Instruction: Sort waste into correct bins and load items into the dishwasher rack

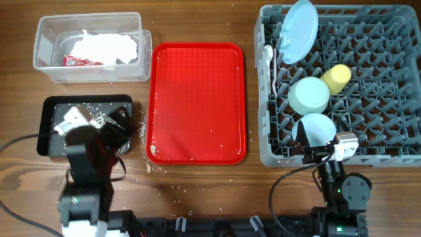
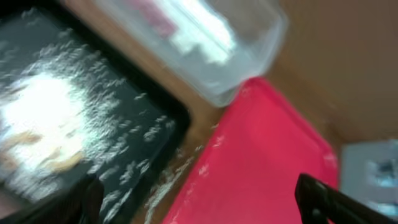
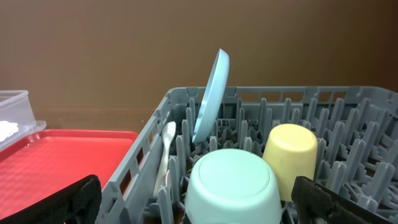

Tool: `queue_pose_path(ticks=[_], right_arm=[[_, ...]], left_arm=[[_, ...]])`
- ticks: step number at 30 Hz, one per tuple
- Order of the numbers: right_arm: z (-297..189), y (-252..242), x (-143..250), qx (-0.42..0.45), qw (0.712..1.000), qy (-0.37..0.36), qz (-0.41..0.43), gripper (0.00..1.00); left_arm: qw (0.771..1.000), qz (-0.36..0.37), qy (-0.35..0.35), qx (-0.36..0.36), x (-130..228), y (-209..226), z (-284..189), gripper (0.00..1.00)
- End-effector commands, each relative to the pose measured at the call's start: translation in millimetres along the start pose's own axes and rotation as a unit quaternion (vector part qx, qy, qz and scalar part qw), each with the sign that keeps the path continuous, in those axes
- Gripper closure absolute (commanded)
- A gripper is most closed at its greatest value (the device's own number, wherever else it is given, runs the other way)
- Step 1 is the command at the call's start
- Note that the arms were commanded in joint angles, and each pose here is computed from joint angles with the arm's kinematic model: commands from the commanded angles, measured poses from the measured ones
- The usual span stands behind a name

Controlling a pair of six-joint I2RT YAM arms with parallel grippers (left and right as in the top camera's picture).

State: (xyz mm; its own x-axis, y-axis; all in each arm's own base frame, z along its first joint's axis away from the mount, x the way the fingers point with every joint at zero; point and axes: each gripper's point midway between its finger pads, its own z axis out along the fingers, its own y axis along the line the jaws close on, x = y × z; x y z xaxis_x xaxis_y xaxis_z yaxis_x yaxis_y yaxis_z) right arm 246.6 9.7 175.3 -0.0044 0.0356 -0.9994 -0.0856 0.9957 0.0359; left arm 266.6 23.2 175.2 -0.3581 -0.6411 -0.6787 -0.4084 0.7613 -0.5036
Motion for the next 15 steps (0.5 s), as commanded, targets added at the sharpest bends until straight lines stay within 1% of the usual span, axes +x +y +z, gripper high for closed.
queue_pose_path(ticks=[1, 2, 4, 7, 12, 15], right_arm=[[-1, -3, -2, 0.007, 1.0, -0.006, -0.006, 0.0], [-1, -3, -2, 0.007, 1.0, -0.006, -0.006, 0.0], [-1, -3, -2, 0.007, 1.0, -0.006, -0.006, 0.0], [-1, -3, -2, 0.007, 1.0, -0.006, -0.006, 0.0], [-1, -3, -2, 0.007, 1.0, -0.006, -0.006, 0.0], [-1, -3, -2, 0.007, 1.0, -0.006, -0.006, 0.0]], left_arm=[[0.995, 0.058, -0.036, 0.074, 13, -12, -4, 0.0], [0.993, 0.057, -0.057, 0.088, 14, -11, -5, 0.0], [0.991, 0.057, -0.081, 0.092, 14, -6, -8, 0.0], [0.986, 0.079, -0.106, 0.102, 15, -3, -14, 0.0], [0.975, 0.091, -0.153, 0.13, 7, -8, -32, 0.0], [0.966, 0.112, -0.177, 0.15, 2, -15, -44, 0.0]])
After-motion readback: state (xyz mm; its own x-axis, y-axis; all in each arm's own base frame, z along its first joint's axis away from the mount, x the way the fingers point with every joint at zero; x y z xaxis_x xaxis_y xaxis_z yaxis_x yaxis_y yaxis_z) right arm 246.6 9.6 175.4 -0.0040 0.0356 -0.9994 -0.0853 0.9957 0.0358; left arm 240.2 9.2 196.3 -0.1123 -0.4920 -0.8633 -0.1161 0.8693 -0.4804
